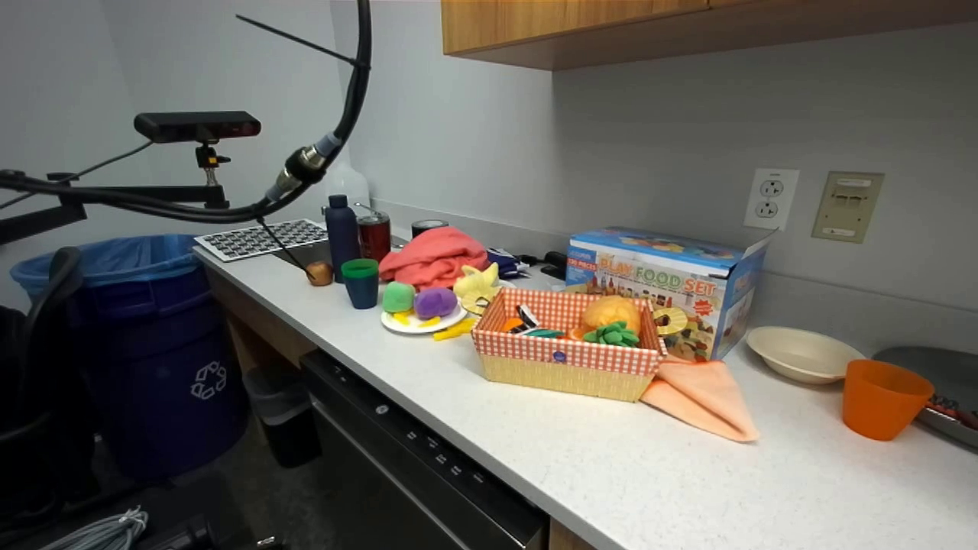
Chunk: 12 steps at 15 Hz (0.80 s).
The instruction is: Open the right door of the kitchen top cabinet
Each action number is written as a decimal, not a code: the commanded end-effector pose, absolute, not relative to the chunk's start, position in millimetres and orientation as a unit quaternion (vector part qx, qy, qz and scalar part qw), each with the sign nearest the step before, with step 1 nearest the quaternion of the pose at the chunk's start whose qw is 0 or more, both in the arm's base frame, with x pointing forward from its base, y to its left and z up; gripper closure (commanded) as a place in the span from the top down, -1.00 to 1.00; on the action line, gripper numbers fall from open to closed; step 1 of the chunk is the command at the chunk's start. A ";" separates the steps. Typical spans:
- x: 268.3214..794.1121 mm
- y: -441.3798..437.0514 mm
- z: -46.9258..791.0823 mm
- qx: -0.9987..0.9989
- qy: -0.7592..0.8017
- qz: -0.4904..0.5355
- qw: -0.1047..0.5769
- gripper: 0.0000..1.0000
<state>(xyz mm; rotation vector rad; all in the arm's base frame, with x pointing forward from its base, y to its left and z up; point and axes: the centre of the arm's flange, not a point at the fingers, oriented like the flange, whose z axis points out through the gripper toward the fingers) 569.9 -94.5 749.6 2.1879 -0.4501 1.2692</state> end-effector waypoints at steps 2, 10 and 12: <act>553.4 -119.9 685.9 0.823 -0.160 0.444 0.315 1.00; 515.8 -129.4 674.7 0.798 -0.154 0.457 0.362 1.00; 506.4 -128.1 673.0 0.793 -0.151 0.455 0.375 1.00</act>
